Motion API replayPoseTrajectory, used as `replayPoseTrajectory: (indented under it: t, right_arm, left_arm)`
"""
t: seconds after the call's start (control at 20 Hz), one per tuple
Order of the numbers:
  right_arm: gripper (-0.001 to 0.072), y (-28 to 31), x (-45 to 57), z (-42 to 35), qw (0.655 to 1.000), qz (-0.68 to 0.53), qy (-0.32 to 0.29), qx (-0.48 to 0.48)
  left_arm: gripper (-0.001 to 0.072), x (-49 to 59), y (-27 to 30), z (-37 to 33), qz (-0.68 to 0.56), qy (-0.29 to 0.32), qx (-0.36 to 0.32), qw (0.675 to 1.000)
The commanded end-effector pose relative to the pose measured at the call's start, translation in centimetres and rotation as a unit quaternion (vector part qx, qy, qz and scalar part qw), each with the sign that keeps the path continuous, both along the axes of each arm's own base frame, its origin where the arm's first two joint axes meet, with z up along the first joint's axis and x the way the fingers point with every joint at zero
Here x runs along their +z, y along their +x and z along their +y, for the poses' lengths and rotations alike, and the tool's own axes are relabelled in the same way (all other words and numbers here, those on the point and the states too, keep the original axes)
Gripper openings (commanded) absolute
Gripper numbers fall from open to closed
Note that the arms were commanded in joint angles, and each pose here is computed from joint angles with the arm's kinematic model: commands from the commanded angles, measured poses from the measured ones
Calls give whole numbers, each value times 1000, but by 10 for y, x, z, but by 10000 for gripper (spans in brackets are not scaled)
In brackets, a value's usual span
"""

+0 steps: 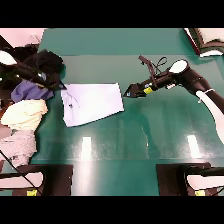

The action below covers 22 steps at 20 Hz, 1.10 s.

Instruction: Fold the shirts.

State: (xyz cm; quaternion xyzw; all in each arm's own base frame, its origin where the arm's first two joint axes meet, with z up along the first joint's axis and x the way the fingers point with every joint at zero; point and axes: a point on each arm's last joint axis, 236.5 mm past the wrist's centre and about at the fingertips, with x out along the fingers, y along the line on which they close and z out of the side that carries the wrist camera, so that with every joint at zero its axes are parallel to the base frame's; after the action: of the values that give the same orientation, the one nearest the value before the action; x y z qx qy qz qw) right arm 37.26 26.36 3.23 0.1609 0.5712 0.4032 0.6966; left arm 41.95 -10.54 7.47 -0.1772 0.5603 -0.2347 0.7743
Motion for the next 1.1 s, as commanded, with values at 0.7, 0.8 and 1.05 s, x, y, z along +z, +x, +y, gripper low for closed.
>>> replayPoseTrajectory:
  t: [0.7, 0.8, 1.05]
  right_arm:
    - [577, 6, 0, -23, 999, 30, 1, -31]
    - [577, 12, -5, -33, 998, 40, 1, -57]
    - [579, 18, -48, -21, 987, 63, 30, -144]
  left_arm:
    - [608, -54, 85, 48, -20, 61, 126, 990]
    - [608, -51, 67, 53, 5, 67, 92, 994]
    - [93, -38, 55, 47, -3, 66, 55, 996]
